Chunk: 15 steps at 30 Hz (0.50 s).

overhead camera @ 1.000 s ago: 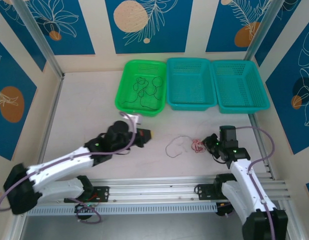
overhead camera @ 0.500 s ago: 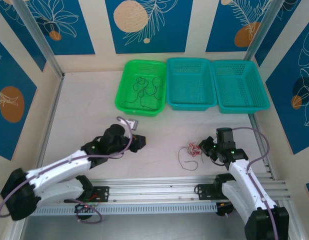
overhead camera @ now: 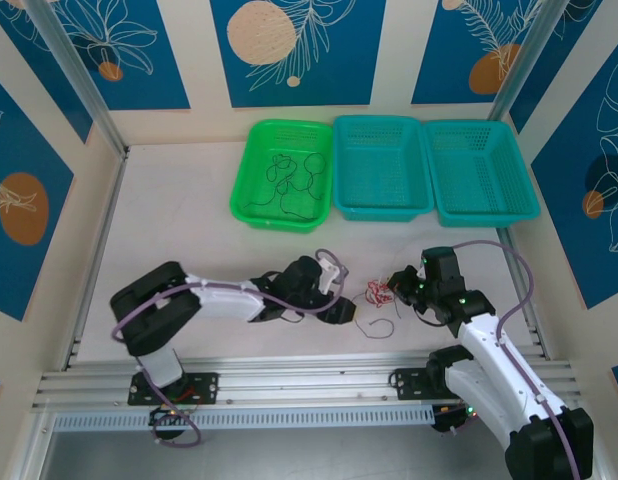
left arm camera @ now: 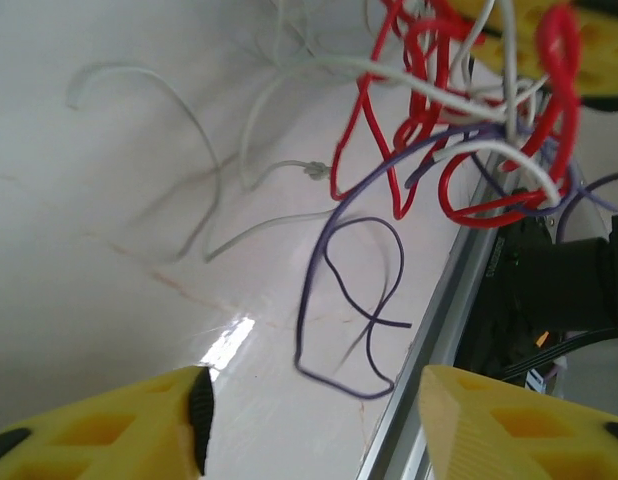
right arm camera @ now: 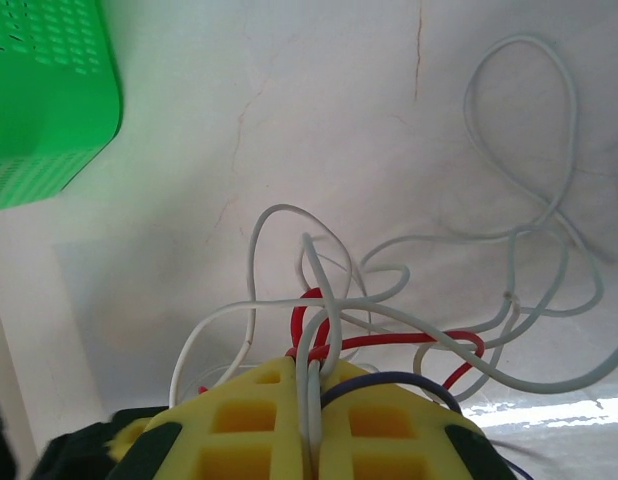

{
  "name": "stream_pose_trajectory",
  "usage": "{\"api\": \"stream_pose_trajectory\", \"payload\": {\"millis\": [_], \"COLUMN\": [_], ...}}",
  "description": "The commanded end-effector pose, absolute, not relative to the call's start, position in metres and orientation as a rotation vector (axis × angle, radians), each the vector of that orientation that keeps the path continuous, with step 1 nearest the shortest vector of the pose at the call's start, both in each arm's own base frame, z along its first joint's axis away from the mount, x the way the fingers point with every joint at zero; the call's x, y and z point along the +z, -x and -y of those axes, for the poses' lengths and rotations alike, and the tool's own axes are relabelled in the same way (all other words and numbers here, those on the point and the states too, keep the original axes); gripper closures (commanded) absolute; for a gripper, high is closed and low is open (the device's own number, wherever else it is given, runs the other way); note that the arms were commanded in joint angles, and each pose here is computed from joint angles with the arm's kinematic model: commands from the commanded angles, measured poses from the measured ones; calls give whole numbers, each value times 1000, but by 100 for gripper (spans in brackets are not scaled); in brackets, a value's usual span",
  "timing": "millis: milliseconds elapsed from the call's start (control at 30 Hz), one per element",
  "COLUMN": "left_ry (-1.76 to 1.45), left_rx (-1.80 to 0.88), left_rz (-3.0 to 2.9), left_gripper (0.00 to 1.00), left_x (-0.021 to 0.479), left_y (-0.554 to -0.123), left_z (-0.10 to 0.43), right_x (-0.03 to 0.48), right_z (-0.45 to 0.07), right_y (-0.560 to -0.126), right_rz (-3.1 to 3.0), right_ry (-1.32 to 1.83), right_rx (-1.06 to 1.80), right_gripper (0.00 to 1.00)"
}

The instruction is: Untangle the cables

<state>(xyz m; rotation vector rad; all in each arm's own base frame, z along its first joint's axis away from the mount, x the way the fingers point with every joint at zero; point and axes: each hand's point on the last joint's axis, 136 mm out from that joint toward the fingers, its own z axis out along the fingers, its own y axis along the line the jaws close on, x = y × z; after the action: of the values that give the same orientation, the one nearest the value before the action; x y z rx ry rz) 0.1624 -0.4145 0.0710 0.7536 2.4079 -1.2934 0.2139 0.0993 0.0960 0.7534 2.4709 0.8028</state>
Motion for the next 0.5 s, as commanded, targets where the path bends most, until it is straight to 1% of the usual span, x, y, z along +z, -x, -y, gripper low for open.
{"api": "stream_pose_trajectory", "payload": {"millis": [0, 100, 133, 167, 233, 267, 300, 400, 467], "left_ry": [-826, -792, -782, -773, -733, -720, -702, -654, -605], "left_rx": [-1430, -1400, -1385, -1369, -1337, -1326, -1311, -1241, -1199], "left_rz": [-2280, -2286, -2289, -2289, -2289, -2285, -2277, -2269, -2269], "left_gripper": [39, 40, 47, 58, 87, 95, 100, 100, 100], "left_x": [89, 79, 77, 76, 77, 79, 82, 91, 97], "left_y": [-155, -165, -169, -172, -178, -179, -182, -189, -196], "left_z": [446, 453, 455, 455, 453, 450, 446, 426, 405], "right_x": [100, 101, 102, 101, 99, 97, 93, 78, 70], "right_z": [-101, -106, -107, -107, -104, -101, -95, -67, -50], "right_y": [-214, -213, -213, -212, -210, -209, -207, -198, -192], "right_rz": [-2467, -2472, -2472, -2475, -2485, -2488, -2495, -2486, -2465], "right_ry": [-768, -759, -754, -751, -759, -776, -801, -951, -1036], "right_rx": [812, 830, 832, 830, 802, 775, 733, 549, 462], "right_gripper": [97, 98, 98, 97, 97, 97, 97, 96, 94]}}
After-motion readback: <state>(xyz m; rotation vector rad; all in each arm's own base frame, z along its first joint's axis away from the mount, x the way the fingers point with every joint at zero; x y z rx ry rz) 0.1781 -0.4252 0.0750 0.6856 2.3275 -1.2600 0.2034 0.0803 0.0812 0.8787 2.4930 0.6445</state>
